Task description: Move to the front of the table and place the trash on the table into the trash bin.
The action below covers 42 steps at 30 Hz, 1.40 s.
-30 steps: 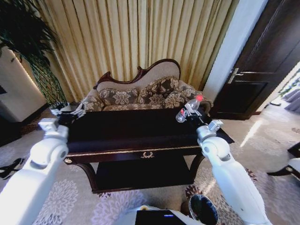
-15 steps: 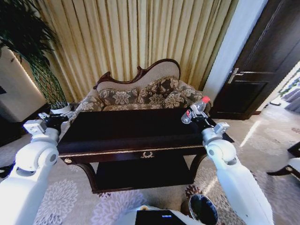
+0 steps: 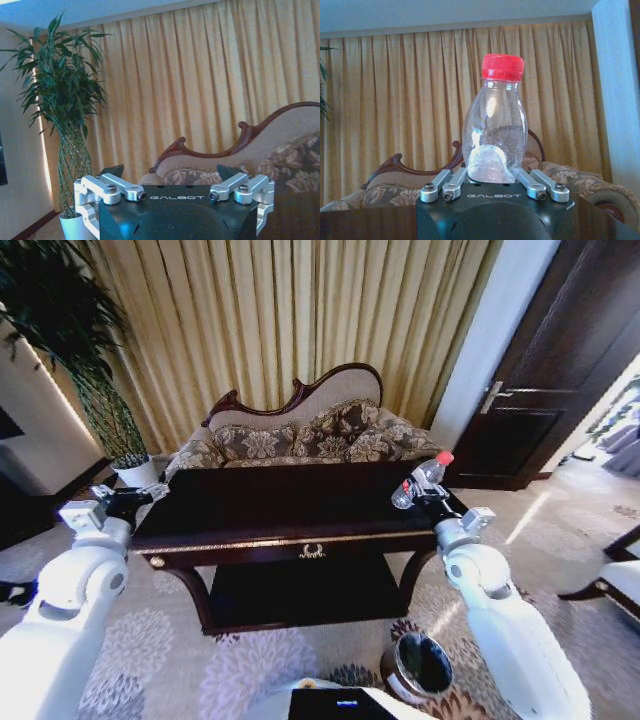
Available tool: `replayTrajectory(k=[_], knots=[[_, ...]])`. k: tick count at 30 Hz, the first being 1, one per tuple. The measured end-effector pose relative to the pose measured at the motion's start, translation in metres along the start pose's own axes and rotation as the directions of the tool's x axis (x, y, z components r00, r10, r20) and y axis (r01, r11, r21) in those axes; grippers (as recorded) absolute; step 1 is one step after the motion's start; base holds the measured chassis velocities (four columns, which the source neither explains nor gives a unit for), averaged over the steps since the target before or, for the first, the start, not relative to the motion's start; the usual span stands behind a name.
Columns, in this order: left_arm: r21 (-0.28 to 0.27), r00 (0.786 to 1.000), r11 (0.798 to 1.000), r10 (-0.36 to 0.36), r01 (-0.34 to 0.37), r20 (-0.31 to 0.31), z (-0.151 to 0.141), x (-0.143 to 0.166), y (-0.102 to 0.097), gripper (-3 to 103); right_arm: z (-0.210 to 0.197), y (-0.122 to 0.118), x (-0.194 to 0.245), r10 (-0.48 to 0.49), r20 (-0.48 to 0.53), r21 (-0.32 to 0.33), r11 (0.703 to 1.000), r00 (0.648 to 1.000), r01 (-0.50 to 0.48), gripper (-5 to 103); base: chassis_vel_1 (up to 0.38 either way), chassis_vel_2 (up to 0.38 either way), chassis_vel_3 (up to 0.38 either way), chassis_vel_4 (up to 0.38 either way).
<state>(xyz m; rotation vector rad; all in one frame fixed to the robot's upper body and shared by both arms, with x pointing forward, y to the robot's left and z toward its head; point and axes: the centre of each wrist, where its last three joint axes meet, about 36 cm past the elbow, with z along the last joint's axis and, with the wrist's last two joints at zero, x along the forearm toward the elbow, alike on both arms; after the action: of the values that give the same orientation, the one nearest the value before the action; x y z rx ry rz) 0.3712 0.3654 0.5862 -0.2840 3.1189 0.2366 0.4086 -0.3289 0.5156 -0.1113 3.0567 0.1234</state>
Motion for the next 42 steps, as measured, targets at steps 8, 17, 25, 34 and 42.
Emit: replayTrajectory(k=[8, 17, 25, 34, 42], knots=[[0.000, 1.000, 1.000, 0.021, -0.021, -0.001, 0.002, 0.002, -0.007, 100, 0.004, -0.002, 0.003, 0.012, 0.001, 0.000, 1.000, 1.000, -0.012, 27, 0.273, -0.265, -0.273, 0.256], [0.005, 1.000, 1.000, 0.012, -0.012, 0.007, 0.003, 0.002, -0.008, 100, 0.034, -0.004, -0.002, 0.053, -0.046, 0.025, 0.998, 0.998, -0.052, 27, 0.215, -0.218, -0.217, 0.218], [0.018, 1.000, 1.000, 0.008, -0.009, 0.008, 0.006, 0.004, -0.009, 100, 0.108, -0.021, 0.001, 0.147, -0.224, 0.047, 0.989, 0.964, -0.140, 27, 0.025, -0.030, -0.029, 0.030], [0.029, 1.000, 1.000, 0.012, -0.013, 0.012, 0.006, 0.006, -0.012, 100, 0.213, -0.043, 0.006, 0.261, -0.407, 0.129, 0.965, 0.875, -0.228, 27, 0.000, 0.000, 0.000, 0.000], [0.027, 1.000, 1.000, 0.013, -0.013, 0.014, 0.007, 0.007, -0.012, 100, 0.277, -0.049, -0.014, 0.321, -0.489, 0.156, 0.947, 0.811, -0.281, 27, 0.000, 0.000, 0.000, 0.000]])
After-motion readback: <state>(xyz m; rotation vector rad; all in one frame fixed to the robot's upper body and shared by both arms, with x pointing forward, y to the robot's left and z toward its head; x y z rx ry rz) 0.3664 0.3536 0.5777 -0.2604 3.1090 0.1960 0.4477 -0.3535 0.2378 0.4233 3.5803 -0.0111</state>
